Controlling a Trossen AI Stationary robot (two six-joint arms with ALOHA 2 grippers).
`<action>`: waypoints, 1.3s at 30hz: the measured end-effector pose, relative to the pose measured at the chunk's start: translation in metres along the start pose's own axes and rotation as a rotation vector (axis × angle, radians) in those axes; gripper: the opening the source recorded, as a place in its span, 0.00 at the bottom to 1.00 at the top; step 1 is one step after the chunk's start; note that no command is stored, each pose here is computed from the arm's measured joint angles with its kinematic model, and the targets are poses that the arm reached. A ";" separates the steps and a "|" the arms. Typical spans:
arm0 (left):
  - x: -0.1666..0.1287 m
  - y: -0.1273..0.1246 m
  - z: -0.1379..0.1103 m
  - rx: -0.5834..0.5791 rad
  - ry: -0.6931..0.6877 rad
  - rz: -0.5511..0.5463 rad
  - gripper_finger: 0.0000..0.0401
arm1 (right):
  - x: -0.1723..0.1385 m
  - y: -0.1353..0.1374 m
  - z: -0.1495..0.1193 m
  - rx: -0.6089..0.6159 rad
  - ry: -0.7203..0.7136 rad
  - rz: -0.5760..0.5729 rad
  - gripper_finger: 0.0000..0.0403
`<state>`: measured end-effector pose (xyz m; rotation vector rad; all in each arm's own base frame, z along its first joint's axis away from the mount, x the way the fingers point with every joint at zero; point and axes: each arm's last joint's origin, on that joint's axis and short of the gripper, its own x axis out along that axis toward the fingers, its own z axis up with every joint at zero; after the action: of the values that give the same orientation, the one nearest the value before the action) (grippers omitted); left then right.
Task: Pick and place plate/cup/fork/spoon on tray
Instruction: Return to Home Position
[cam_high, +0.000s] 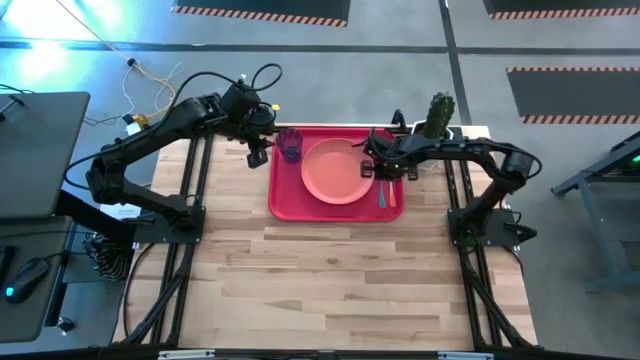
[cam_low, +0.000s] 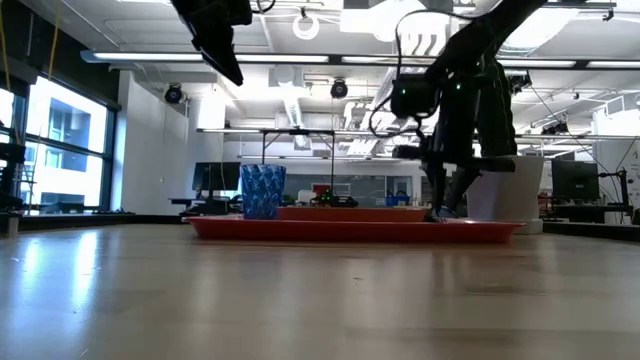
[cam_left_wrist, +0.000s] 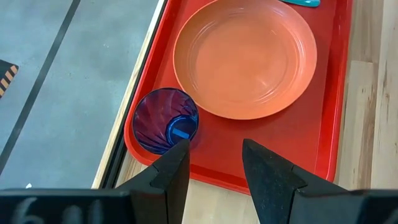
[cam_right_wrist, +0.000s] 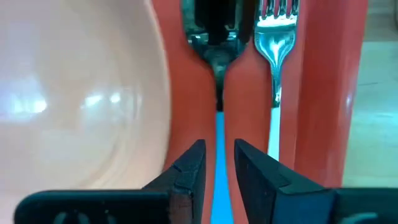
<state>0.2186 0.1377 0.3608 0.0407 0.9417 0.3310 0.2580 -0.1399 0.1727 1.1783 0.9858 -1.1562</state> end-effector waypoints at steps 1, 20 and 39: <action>0.000 0.000 0.000 0.000 0.000 0.000 0.34 | -0.005 0.000 -0.001 -0.003 -0.002 0.014 0.19; -0.006 -0.029 -0.021 -0.174 -0.189 -0.278 0.34 | -0.106 0.027 -0.041 -0.230 -0.366 0.538 0.19; -0.035 -0.078 -0.156 -0.382 -0.578 -0.064 0.34 | -0.144 0.059 -0.052 -0.281 -0.557 0.968 0.19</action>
<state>0.0954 0.0360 0.2825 -0.2329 0.2973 0.4067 0.2935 -0.0671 0.3151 0.8492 0.0774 -0.4745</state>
